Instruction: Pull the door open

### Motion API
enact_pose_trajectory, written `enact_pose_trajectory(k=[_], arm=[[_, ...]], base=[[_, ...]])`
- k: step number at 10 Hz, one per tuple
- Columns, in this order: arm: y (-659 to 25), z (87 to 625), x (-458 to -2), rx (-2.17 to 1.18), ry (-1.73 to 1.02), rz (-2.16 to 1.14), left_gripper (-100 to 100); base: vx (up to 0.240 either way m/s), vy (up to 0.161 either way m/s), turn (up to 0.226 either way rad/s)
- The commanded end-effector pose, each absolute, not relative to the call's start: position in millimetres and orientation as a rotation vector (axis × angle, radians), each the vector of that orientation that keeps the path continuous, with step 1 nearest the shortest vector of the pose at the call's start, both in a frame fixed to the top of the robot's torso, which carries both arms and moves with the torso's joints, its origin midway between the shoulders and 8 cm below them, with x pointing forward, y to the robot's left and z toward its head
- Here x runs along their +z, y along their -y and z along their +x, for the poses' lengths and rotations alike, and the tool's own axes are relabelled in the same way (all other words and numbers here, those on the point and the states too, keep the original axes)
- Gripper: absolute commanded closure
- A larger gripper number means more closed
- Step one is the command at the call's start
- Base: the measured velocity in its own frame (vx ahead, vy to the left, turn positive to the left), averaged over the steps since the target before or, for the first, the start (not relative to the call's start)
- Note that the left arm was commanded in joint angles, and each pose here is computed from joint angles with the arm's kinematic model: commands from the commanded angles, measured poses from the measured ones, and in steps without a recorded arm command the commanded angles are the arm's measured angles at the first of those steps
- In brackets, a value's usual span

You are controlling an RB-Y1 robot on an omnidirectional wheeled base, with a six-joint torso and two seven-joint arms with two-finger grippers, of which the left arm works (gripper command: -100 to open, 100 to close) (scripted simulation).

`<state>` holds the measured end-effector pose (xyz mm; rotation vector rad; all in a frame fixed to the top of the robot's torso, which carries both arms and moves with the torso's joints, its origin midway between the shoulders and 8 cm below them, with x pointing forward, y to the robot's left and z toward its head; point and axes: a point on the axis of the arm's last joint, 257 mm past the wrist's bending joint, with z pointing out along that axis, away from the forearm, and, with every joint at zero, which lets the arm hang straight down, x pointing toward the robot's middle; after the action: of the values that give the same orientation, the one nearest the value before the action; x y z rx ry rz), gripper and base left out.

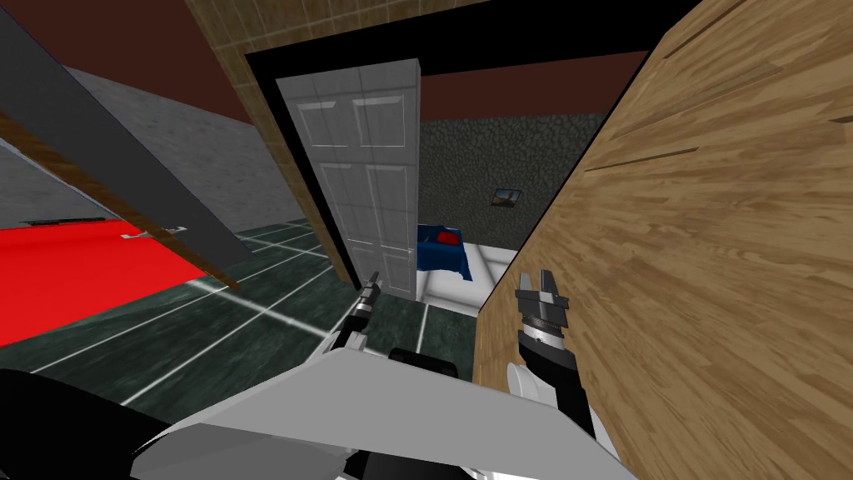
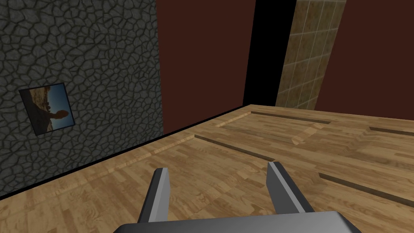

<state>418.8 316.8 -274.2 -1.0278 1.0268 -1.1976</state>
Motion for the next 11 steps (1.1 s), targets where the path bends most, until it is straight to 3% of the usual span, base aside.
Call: enact_pose_trajectory(k=[1, 11], arm=[[-320.2, 417.6, -285.0, -1.197, -1.039, -1.046, -100], [-334.4, 411.5, -348.6, -1.177, -1.107, -1.159, -100]], base=[[0.102, -0.007, -0.086], [0.116, -0.008, -0.072]])
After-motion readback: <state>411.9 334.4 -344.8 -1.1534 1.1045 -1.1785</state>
